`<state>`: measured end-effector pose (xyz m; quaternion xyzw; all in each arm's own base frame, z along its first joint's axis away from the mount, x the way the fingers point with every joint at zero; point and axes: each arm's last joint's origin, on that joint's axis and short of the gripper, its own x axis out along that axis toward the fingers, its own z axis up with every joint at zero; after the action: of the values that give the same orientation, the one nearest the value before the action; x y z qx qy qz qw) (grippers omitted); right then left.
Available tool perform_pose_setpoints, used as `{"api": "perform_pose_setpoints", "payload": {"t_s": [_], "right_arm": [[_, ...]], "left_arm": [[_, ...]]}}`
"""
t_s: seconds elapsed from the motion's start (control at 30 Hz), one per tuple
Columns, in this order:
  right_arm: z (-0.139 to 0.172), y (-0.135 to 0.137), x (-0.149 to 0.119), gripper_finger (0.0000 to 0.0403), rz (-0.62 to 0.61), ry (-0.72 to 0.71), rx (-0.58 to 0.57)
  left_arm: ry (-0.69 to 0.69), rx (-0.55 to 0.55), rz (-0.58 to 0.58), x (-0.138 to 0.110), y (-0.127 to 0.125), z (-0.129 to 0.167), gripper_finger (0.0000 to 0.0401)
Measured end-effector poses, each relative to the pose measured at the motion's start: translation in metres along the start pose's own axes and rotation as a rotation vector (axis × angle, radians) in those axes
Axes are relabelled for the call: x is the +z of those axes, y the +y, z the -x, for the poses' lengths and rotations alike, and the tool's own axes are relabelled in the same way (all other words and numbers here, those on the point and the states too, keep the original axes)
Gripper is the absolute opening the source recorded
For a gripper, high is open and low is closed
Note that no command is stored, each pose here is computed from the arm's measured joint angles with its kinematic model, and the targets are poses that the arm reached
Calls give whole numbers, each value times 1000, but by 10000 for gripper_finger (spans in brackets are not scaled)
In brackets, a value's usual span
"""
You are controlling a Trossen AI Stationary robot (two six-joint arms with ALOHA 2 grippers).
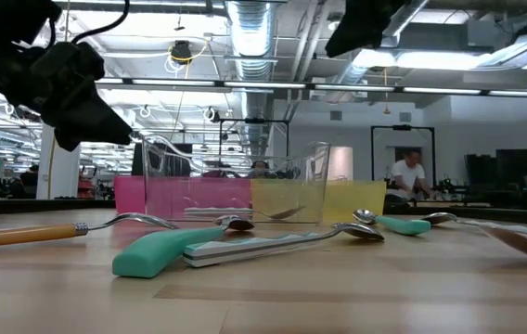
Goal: Sort silverware by color (type)
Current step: Adjust the transparent bin
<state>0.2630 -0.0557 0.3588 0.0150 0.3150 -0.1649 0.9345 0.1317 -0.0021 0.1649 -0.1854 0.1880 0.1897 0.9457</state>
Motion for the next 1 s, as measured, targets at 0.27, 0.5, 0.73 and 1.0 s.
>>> {"api": "perform_pose_setpoints", "payload": {"t_s": [0.27, 0.5, 0.73, 1.0], "right_arm": [[0, 46, -10, 121, 77, 55, -55], [6, 71, -16, 121, 187, 50, -106], [21, 78, -14, 121, 192, -8, -77], [21, 79, -17, 121, 184, 22, -78]], "left_arm": [[-39, 12, -24, 2, 0, 0, 75], [-74, -6, -51, 6, -2, 0, 40], [-75, -19, -54, 6, -3, 0, 20], [-87, -12, -67, 4, -2, -1, 1]]}}
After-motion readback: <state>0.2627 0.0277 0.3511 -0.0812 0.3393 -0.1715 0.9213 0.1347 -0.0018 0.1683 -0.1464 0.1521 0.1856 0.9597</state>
